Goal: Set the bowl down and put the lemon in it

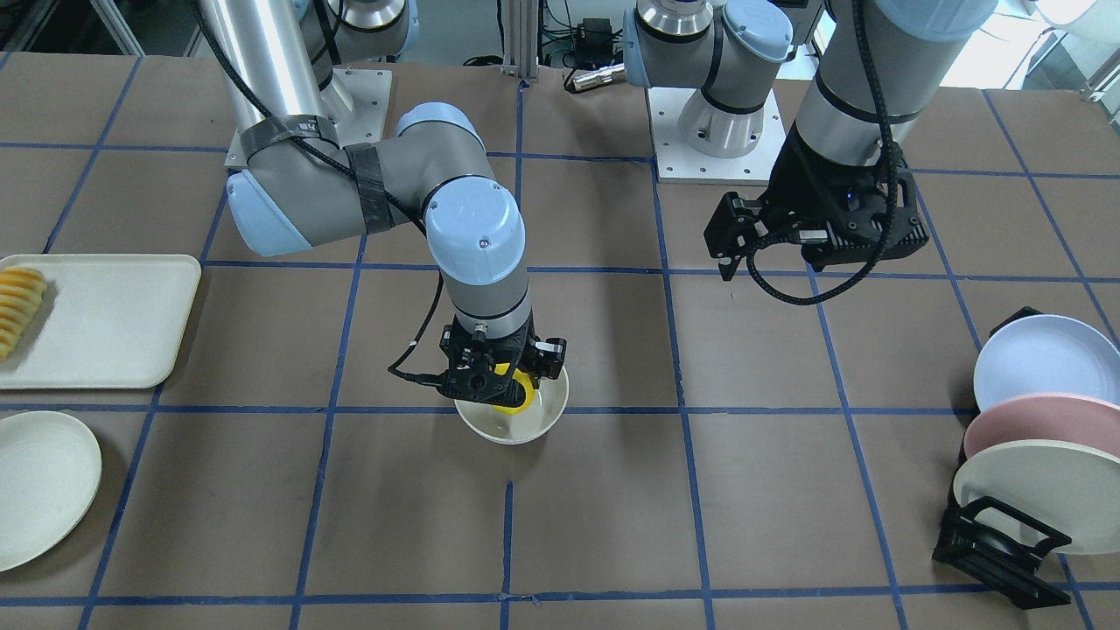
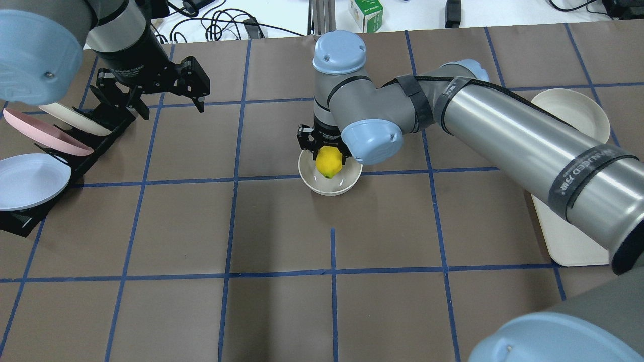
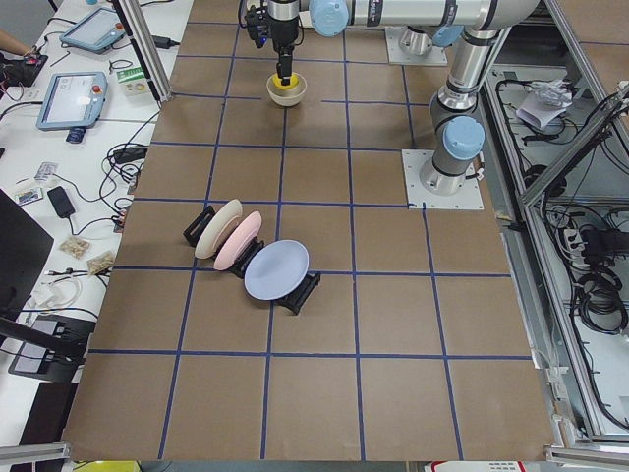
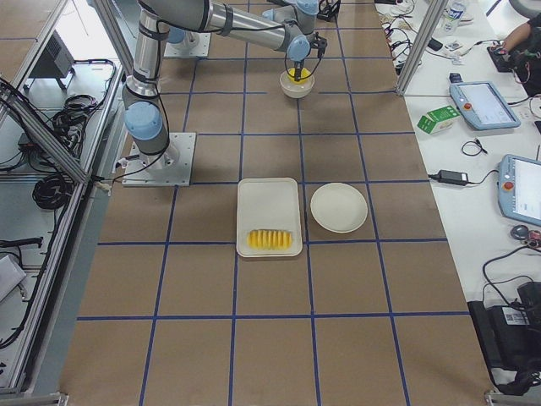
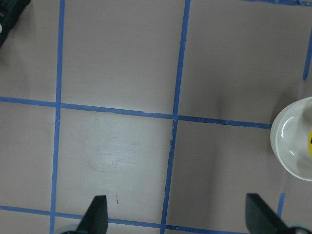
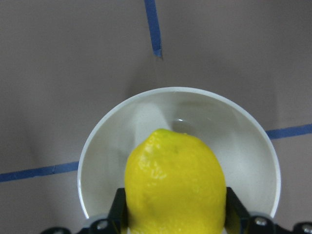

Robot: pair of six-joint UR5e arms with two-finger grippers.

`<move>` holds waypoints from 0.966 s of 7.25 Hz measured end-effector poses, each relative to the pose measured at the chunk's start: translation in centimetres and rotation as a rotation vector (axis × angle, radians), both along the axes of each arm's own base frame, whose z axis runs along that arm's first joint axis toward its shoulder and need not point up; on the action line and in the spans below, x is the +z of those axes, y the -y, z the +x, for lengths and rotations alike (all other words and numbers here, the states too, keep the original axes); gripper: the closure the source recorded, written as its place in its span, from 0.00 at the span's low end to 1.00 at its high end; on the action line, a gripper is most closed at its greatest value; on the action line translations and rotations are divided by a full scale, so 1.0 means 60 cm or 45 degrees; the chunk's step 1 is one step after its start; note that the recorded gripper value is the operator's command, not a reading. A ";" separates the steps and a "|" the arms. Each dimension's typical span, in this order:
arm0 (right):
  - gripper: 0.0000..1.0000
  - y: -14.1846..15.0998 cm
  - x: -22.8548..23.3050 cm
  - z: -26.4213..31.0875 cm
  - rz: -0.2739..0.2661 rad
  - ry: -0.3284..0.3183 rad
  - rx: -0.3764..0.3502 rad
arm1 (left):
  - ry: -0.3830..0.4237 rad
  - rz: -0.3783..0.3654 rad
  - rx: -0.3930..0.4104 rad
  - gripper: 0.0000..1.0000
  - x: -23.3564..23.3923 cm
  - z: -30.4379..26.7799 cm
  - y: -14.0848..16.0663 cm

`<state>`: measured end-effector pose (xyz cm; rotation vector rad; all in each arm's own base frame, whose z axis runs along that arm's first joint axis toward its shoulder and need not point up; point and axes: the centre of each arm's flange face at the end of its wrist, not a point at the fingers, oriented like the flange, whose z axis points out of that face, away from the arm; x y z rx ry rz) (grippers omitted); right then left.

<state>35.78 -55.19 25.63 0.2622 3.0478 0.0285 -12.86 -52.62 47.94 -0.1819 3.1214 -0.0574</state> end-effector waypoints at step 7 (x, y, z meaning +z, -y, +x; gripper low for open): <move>0.63 0.015 -0.056 0.006 0.004 0.000 -0.003 | -0.053 -0.029 0.008 0.00 0.012 0.005 -0.004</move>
